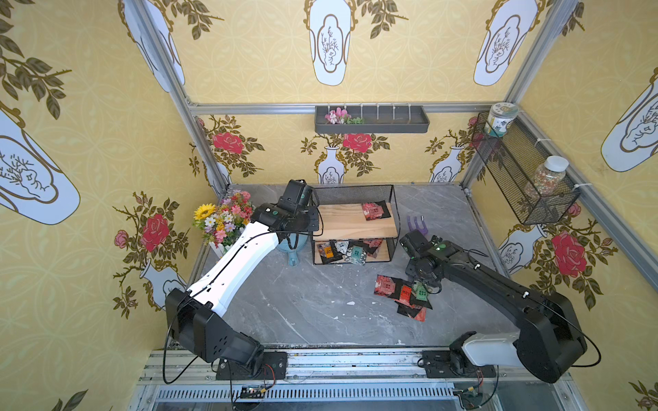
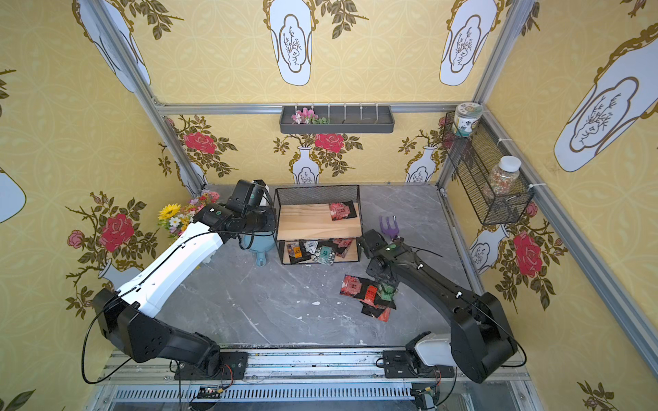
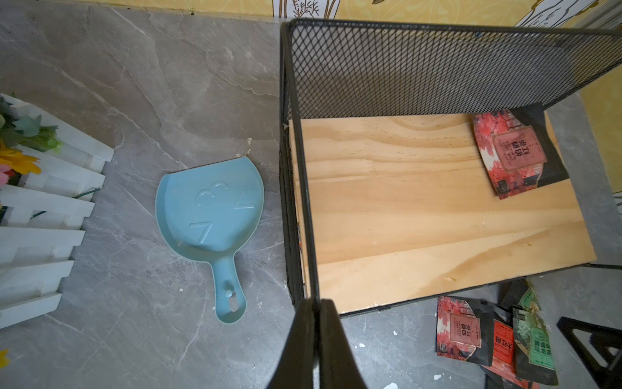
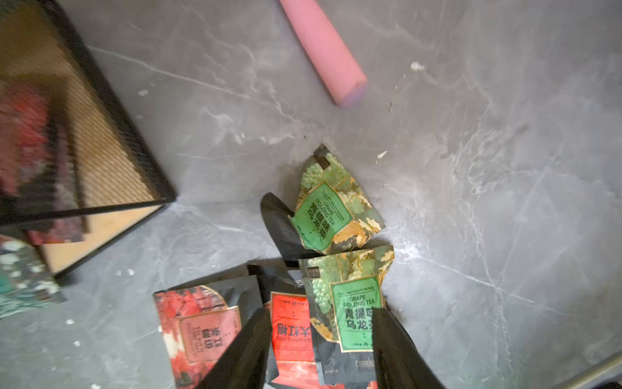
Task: Remove the tea bags from the shelf
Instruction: Place the tea bag at the center of the board, then pick up the tea bag from the shelf.
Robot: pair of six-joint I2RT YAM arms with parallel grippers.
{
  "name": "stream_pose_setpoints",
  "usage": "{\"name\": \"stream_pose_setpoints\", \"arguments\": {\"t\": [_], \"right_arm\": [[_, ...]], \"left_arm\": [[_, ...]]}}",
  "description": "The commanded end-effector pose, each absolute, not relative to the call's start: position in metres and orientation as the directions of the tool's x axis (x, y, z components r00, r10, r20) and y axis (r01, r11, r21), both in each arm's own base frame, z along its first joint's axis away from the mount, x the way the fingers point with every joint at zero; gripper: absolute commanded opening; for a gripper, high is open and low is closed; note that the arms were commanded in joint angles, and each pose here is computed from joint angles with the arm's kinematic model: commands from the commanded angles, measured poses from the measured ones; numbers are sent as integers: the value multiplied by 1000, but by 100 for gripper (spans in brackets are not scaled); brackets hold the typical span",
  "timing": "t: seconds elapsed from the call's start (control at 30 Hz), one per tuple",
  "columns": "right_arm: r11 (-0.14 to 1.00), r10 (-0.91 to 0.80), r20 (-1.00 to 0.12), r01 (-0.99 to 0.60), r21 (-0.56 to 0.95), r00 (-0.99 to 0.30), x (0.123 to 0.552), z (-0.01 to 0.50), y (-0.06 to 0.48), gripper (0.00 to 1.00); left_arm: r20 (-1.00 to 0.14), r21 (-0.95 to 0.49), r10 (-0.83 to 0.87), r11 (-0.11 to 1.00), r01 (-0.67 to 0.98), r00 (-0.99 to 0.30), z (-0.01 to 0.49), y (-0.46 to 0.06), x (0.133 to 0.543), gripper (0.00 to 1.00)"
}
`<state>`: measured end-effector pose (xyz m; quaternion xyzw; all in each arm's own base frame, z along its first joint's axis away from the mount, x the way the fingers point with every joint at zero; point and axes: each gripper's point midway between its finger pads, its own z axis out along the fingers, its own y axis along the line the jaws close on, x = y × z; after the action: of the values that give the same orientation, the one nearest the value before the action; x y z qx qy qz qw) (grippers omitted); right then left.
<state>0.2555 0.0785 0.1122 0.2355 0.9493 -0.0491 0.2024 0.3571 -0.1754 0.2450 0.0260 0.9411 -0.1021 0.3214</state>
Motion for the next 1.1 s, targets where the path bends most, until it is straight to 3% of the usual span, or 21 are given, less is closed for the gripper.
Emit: {"name": "stream_pose_setpoints", "arguments": {"t": [0.0, 0.2, 0.43, 0.77, 1.07], "right_arm": [[898, 332, -545, 435, -68, -770, 263, 160, 74, 63], [977, 55, -718, 186, -104, -694, 309, 262, 149, 79], [993, -53, -665, 32, -115, -745, 366, 274, 209, 98], [998, -59, -576, -29, -61, -815, 432, 245, 223, 98], [996, -49, -556, 1, -89, -830, 445, 224, 220, 99]], "left_arm": [[-592, -162, 12, 978, 134, -806, 239, -176, 354, 0], [-590, -165, 11, 977, 134, -808, 237, -176, 353, 0], [-592, -167, 9, 977, 134, -806, 238, -176, 352, 0], [-595, -165, 11, 977, 135, -803, 240, -175, 352, 0], [-597, -165, 11, 977, 136, -802, 242, -176, 354, 0]]}}
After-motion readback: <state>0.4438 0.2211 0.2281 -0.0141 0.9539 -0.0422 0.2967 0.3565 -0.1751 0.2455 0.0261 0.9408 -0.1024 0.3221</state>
